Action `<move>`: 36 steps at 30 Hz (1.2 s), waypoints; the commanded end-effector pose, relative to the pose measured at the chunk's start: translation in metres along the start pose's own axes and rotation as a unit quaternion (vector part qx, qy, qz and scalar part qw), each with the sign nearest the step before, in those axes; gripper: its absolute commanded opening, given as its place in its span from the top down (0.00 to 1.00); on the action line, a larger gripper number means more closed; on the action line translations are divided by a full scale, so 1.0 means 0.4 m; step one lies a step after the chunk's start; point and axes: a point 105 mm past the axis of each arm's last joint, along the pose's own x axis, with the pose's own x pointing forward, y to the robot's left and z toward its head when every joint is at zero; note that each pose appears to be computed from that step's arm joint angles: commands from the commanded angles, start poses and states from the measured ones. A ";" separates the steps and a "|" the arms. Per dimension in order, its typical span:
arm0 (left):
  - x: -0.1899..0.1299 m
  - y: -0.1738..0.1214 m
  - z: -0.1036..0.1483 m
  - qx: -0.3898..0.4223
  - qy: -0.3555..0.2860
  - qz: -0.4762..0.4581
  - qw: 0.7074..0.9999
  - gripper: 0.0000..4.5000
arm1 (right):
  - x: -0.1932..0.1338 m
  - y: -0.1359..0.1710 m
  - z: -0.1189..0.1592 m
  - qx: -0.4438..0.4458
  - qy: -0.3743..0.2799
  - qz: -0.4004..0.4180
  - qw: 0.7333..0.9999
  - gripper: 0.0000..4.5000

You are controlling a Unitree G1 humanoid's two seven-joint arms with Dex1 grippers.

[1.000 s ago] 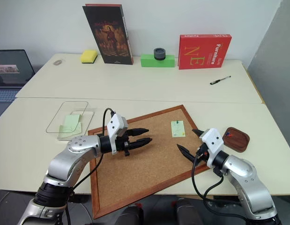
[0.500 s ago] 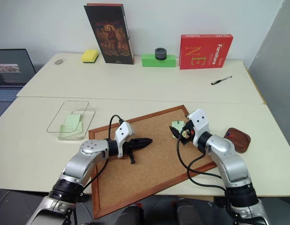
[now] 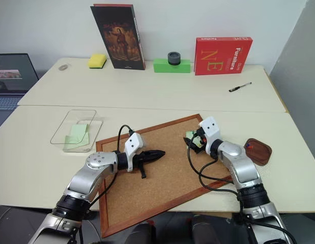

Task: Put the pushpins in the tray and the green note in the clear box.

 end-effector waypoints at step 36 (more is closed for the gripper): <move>0.010 -0.017 -0.049 -0.007 0.043 -0.011 0.999 1.00 | -0.002 -0.005 0.132 -0.019 -0.092 -0.003 0.996 0.99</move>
